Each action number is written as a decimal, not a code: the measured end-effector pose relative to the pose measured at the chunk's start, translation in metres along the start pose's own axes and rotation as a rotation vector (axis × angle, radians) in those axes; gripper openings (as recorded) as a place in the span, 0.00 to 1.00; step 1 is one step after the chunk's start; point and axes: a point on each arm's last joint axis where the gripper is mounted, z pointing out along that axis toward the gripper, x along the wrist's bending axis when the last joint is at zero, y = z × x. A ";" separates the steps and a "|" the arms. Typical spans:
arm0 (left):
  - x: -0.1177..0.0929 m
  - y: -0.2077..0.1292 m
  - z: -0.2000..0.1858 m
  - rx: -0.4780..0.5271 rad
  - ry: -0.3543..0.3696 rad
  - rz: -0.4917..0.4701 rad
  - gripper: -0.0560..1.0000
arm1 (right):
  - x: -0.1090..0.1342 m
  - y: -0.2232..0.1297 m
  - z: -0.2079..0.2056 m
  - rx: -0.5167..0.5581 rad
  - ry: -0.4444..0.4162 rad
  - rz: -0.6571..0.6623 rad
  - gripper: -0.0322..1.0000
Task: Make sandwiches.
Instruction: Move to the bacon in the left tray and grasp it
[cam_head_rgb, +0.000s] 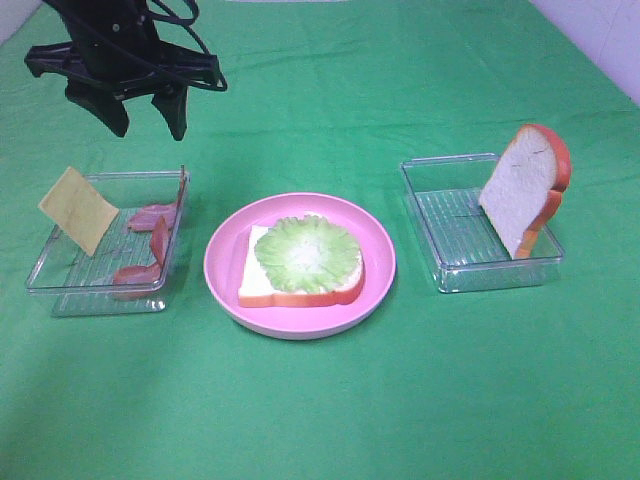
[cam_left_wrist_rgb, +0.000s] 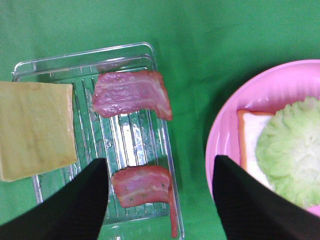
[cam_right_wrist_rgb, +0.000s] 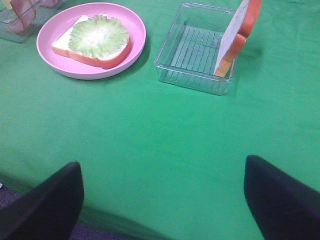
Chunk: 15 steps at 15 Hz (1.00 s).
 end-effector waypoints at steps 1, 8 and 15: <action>-0.002 0.005 0.009 0.030 0.012 -0.001 0.61 | 0.000 0.000 0.000 0.000 0.000 0.000 0.81; -0.007 0.014 0.078 0.137 0.062 -0.007 0.61 | 0.000 0.000 0.000 0.000 0.000 0.000 0.81; -0.009 0.012 0.094 0.162 0.055 -0.025 0.60 | 0.000 0.000 0.000 0.000 0.000 0.000 0.81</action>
